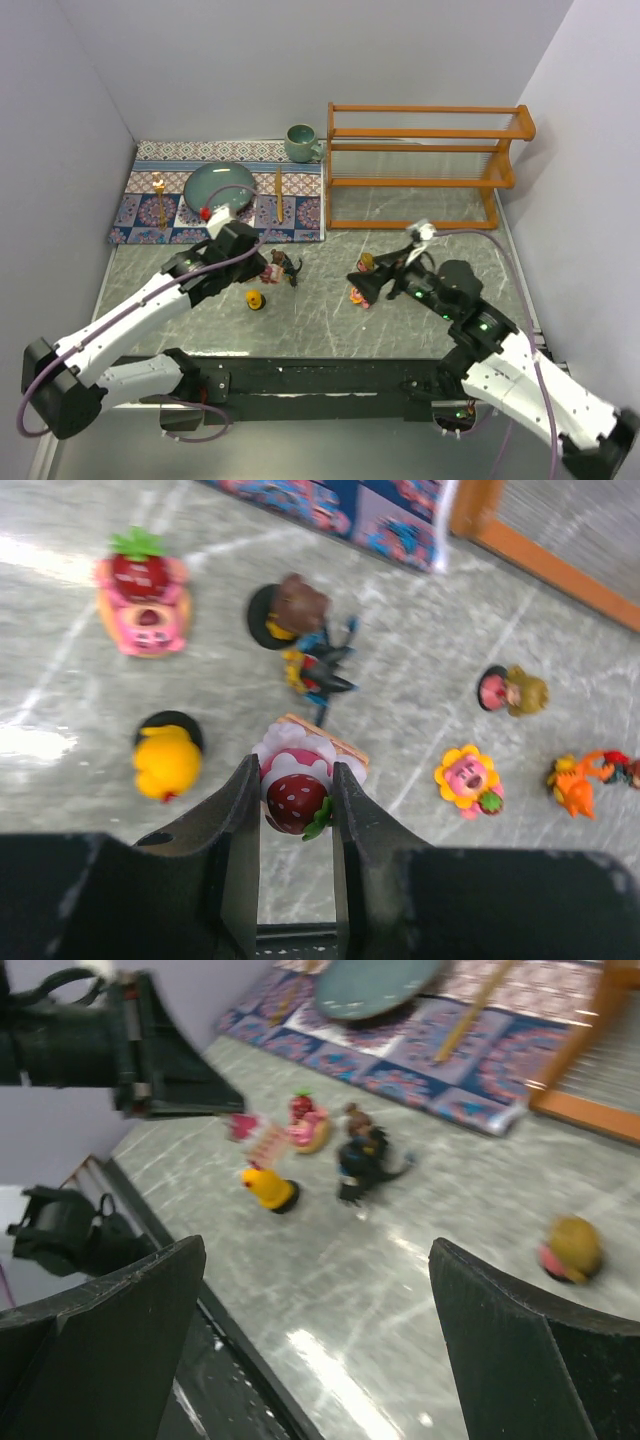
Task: Place and organize the plastic toys onto the shelf
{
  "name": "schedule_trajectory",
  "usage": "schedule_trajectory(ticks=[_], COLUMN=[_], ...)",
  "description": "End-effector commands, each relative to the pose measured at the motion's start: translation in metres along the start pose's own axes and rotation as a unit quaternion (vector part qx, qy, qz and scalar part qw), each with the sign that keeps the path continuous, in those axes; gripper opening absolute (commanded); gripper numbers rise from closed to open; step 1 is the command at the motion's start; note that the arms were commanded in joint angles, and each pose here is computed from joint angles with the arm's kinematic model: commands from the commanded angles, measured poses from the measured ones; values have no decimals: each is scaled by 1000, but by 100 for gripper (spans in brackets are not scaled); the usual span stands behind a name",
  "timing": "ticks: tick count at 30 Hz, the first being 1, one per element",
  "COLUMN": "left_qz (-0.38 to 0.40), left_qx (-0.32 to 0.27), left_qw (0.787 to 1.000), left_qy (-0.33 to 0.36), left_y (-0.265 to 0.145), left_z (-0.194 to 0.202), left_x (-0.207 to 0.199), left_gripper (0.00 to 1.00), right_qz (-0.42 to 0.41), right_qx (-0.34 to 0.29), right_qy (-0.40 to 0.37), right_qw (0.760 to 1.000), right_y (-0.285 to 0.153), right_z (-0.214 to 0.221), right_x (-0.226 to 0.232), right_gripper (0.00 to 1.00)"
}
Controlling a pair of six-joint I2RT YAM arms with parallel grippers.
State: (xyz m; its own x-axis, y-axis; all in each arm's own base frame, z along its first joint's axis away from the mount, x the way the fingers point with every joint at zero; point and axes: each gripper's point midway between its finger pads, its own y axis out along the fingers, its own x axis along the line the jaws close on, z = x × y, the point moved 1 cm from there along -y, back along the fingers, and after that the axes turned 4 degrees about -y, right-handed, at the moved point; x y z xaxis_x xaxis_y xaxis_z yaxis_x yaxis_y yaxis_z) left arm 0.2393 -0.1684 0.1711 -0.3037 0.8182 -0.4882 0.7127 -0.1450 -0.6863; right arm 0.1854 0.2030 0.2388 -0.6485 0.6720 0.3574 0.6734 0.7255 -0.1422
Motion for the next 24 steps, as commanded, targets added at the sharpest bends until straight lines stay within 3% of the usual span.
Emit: schedule_trajectory(ticks=[1, 8, 24], left_qz=[46, 73, 112], left_qx=[-30, -5, 32], left_qw=[998, 997, 991], left_qy=[-7, 29, 65], left_y=[-12, -14, -31], left_z=[-7, 23, 63], left_x=[-46, -84, -117], left_gripper=[12, 13, 14], right_qz=[-6, -44, -42], right_qx=[-62, -77, -29], right_qy=[-26, -40, -71], right_qw=[998, 995, 996], right_y=[31, 59, 86], right_z=[-15, 3, 72], right_x=[22, 51, 34], right_gripper=[100, 100, 98])
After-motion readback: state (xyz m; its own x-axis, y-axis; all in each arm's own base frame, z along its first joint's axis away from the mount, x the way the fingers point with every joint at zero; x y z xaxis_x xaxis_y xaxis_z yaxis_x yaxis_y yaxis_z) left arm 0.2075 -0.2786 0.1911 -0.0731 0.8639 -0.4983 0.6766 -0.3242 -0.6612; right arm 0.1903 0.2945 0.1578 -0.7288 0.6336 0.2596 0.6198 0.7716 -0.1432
